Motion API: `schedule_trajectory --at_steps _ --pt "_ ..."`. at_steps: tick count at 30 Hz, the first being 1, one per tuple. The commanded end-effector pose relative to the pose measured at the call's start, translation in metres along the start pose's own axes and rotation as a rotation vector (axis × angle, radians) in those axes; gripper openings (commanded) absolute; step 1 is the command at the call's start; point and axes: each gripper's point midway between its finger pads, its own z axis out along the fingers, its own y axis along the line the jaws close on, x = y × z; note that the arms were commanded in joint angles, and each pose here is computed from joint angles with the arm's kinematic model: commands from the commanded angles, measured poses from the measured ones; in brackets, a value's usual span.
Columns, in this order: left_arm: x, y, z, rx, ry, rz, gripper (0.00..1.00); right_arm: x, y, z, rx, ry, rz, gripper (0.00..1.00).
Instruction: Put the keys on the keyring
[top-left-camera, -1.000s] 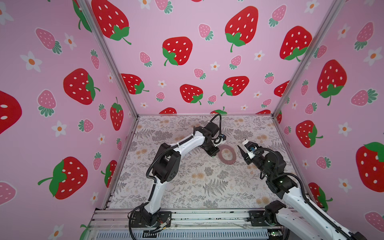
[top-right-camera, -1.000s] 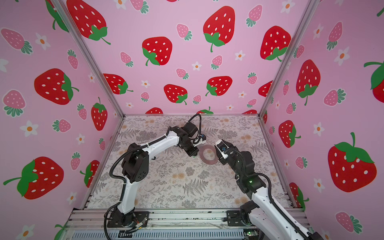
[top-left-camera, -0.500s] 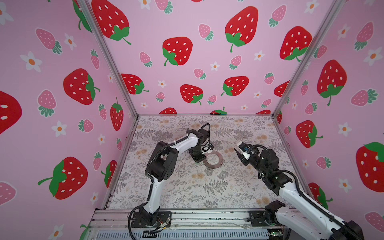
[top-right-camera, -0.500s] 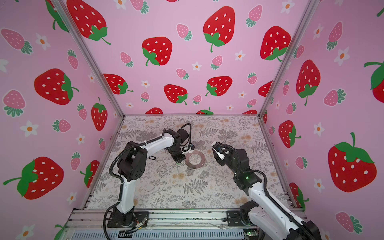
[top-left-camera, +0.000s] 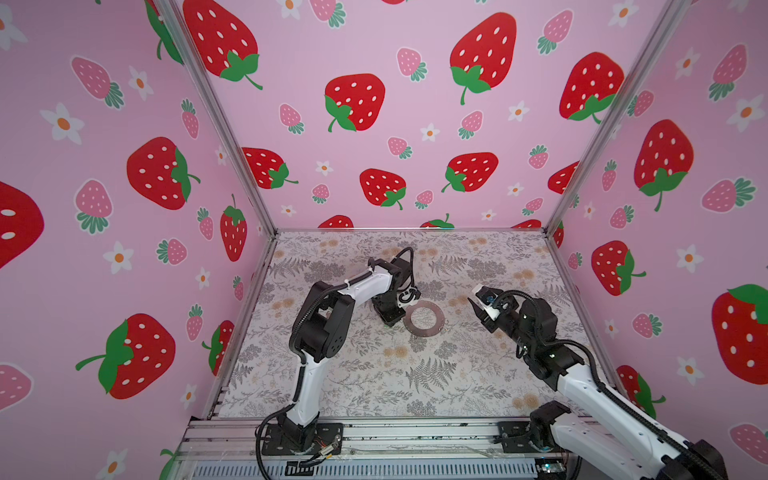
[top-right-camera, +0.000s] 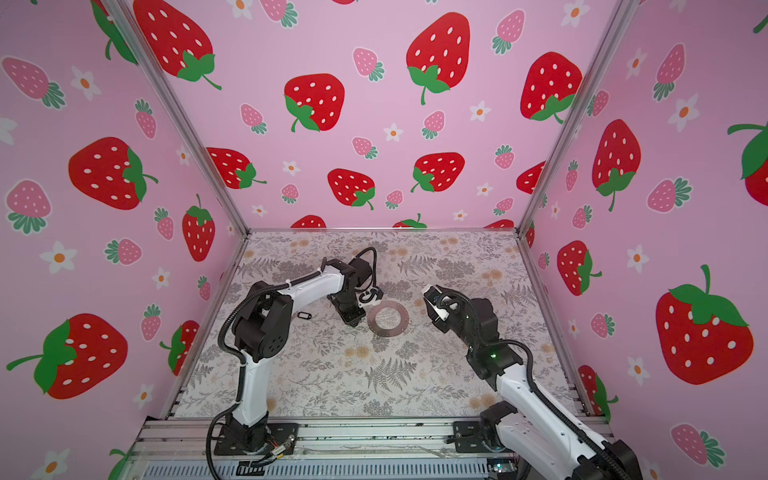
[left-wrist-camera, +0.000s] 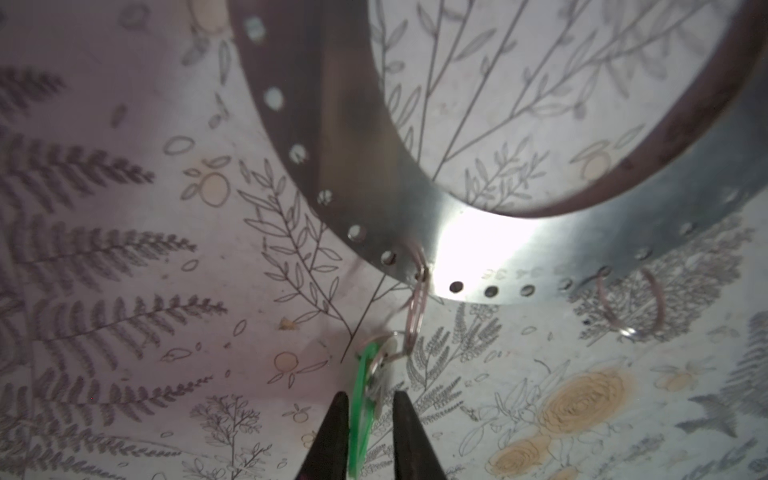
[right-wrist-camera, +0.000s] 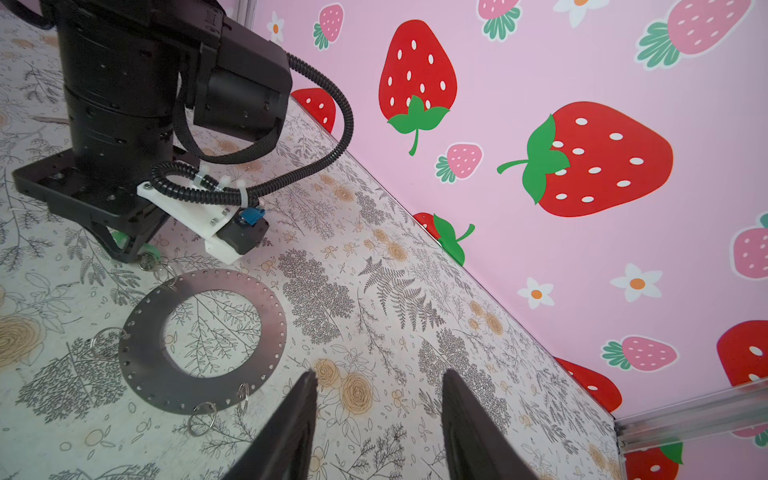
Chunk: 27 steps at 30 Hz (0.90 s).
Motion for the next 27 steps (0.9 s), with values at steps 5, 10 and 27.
schedule_trajectory --at_steps 5,10,27 --pt "-0.006 0.010 -0.050 -0.049 -0.186 -0.069 0.33 0.002 0.002 0.000 -0.010 -0.002 0.036 0.51" --pt "-0.012 0.008 -0.113 -0.075 -0.474 -0.118 0.42 0.009 0.022 0.011 -0.111 0.008 0.089 0.44" --pt "-0.020 -0.016 -0.179 -0.016 -0.998 -0.271 0.99 0.059 0.133 0.046 -0.439 0.227 -0.046 0.29"
